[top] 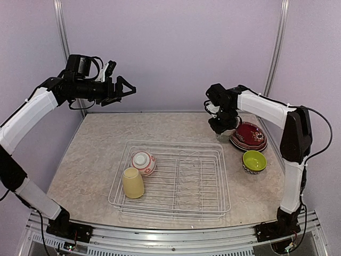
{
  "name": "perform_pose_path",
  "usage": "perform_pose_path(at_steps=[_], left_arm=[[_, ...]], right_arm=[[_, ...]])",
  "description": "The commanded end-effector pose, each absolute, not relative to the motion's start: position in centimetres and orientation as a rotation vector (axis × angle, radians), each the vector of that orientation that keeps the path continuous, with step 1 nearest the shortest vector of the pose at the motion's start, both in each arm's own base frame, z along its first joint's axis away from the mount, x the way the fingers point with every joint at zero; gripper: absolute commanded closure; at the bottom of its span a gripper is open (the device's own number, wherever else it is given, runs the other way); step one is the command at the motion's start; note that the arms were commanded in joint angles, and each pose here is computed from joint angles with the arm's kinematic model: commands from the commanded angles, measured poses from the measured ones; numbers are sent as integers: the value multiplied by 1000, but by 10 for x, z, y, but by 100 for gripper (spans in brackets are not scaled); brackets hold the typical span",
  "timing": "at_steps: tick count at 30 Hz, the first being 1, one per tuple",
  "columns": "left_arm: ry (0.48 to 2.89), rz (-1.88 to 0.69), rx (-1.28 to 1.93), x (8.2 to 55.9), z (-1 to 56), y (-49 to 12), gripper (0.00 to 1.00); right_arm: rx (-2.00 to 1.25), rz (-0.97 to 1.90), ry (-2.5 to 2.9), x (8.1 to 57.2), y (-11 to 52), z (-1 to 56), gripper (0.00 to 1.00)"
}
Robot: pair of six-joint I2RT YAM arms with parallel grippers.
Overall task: Unload the mixed dishes from the dish rack
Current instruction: Place the cup at the center of the board.
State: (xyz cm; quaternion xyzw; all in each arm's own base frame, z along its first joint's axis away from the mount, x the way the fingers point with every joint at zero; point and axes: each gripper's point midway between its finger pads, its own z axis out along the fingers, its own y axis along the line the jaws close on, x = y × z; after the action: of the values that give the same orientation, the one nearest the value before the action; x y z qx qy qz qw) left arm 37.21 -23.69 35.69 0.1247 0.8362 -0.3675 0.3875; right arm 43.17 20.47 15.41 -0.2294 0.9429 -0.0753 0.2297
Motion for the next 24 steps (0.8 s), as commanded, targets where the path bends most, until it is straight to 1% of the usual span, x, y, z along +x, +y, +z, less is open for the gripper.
perform_pose_path(at_steps=[1, 4, 11, 15, 21, 23, 24], left_arm=[[2123, -901, 351, 367, 357, -232, 1], [2132, -918, 355, 366, 355, -234, 1], [2149, -937, 354, 366, 349, -237, 1], [2151, -939, 355, 366, 349, -238, 1], [2159, -948, 361, 365, 347, -241, 1], [2160, -952, 362, 365, 346, -242, 1], [2161, -952, 361, 365, 346, -242, 1]], right_arm=[[-711, -174, 2575, 440, 218, 165, 100], [-707, -221, 2602, 450, 214, 154, 100], [-693, -222, 2626, 478, 214, 137, 100], [-695, -211, 2653, 486, 214, 123, 100], [-657, -231, 2635, 502, 208, 120, 100], [-697, -252, 2632, 506, 206, 115, 100], [-701, -251, 2637, 507, 205, 113, 98]])
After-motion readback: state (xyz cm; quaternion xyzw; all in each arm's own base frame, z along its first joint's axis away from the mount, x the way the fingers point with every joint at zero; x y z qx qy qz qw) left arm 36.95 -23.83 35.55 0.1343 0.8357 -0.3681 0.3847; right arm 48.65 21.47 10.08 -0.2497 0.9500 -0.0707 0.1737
